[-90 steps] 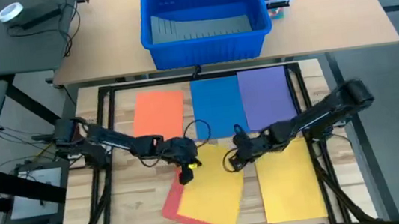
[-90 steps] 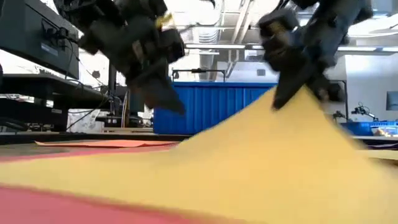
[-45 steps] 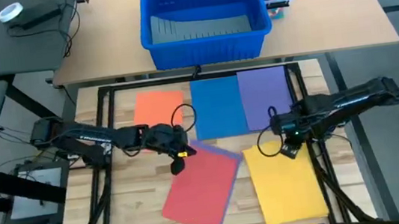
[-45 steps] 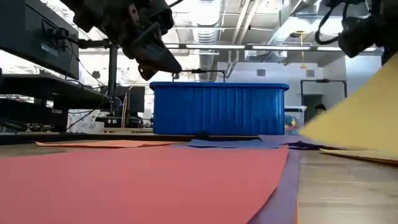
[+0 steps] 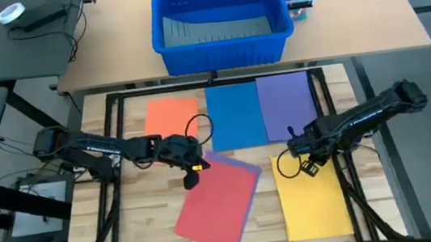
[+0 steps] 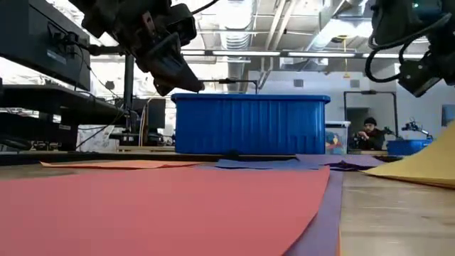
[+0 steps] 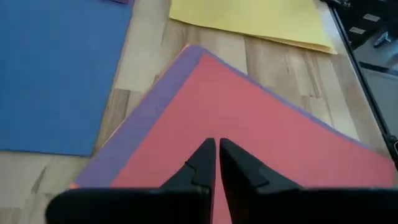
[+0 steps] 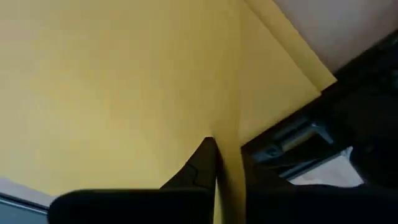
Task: Organize paper
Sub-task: Stack the yellow paper on top of the other yellow papers
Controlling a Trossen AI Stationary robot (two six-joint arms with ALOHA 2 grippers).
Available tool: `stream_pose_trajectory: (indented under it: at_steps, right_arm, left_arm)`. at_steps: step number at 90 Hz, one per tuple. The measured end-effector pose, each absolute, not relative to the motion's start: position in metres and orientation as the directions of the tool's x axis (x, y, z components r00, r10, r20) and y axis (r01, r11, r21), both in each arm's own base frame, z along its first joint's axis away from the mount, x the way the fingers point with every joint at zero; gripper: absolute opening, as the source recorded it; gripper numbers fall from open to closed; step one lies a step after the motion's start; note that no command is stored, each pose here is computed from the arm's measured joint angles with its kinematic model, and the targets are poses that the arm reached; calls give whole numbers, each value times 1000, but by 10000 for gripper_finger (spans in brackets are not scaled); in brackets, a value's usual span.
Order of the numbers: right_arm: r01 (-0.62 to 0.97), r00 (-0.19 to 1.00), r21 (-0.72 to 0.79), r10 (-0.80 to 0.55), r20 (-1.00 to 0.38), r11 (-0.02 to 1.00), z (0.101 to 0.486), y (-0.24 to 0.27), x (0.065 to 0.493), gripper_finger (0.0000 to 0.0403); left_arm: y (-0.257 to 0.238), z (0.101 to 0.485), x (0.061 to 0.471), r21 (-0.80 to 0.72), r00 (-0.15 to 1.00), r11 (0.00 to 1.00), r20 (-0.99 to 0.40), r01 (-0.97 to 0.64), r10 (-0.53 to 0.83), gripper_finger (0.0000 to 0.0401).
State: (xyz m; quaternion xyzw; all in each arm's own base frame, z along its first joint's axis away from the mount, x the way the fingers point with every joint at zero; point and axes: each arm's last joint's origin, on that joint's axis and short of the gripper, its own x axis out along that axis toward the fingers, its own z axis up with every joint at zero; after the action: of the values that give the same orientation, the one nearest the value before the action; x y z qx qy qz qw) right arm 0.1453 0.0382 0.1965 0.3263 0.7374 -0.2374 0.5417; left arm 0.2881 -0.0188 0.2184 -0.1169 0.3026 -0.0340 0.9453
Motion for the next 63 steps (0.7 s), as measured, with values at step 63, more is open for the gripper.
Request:
stream_pose_trajectory:
  at_steps: [63]
  right_arm:
    - [746,-272,-66,213,-939,663,202,36,147,128]
  left_arm:
    - [-15,216,287,-238,801,971,-585,-24,-124,6]
